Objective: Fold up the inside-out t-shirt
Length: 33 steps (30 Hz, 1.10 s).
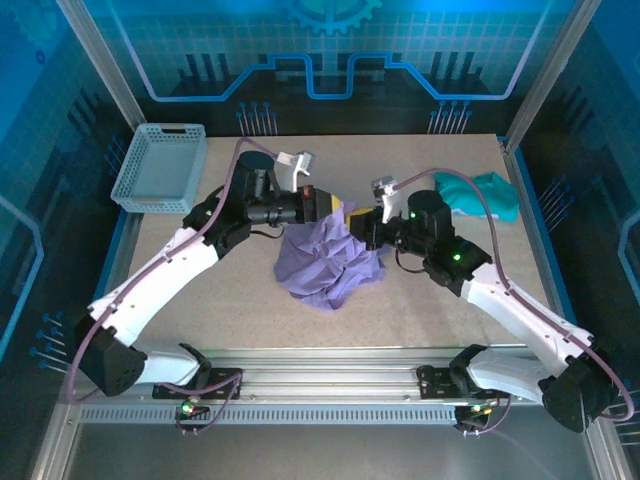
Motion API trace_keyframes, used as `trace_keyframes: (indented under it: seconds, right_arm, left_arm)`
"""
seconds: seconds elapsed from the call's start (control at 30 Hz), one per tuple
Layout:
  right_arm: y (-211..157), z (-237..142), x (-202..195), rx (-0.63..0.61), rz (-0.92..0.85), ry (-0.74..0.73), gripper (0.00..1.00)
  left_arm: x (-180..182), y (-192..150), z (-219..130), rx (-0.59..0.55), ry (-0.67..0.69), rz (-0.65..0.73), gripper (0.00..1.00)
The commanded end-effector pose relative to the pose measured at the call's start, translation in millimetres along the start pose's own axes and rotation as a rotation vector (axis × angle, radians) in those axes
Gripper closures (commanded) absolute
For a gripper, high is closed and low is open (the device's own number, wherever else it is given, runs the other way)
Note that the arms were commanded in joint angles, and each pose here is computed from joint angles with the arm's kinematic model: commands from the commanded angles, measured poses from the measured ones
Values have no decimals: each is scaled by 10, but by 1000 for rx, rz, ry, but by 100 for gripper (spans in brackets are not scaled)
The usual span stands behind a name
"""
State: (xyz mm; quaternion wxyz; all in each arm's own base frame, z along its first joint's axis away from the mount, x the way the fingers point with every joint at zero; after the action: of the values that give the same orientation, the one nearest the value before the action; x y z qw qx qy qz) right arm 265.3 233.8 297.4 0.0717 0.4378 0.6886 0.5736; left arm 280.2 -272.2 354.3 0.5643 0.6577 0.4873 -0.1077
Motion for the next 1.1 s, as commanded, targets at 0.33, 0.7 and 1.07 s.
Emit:
trace_keyframes:
  seconds: [0.33, 0.7, 1.07]
  right_arm:
    - [-10, -216, 295, -81, -262, 61, 56]
    - [114, 5, 531, -115, -311, 215, 57]
    - [106, -192, 489, -99, -294, 233, 100]
  left_arm:
    - [-25, -6, -160, -11, 241, 102, 100]
    - [-96, -28, -167, -9, 197, 87, 100]
    - [109, 114, -289, -96, 277, 94, 84]
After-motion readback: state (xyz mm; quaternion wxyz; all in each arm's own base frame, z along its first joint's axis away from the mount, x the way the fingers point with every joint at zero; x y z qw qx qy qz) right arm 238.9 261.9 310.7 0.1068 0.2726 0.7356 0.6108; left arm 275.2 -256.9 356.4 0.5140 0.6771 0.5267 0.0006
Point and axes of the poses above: each hand's point on the last joint's axis, 136 mm out from that joint toward the fingers, its own z axis out along the fingers, its own x axis along the line the jaws close on, y = z × x, the point moved 3 cm from there along -z, back along the fingers, and after that the axes turned 2 degrees about z, right-handed, at the moved point
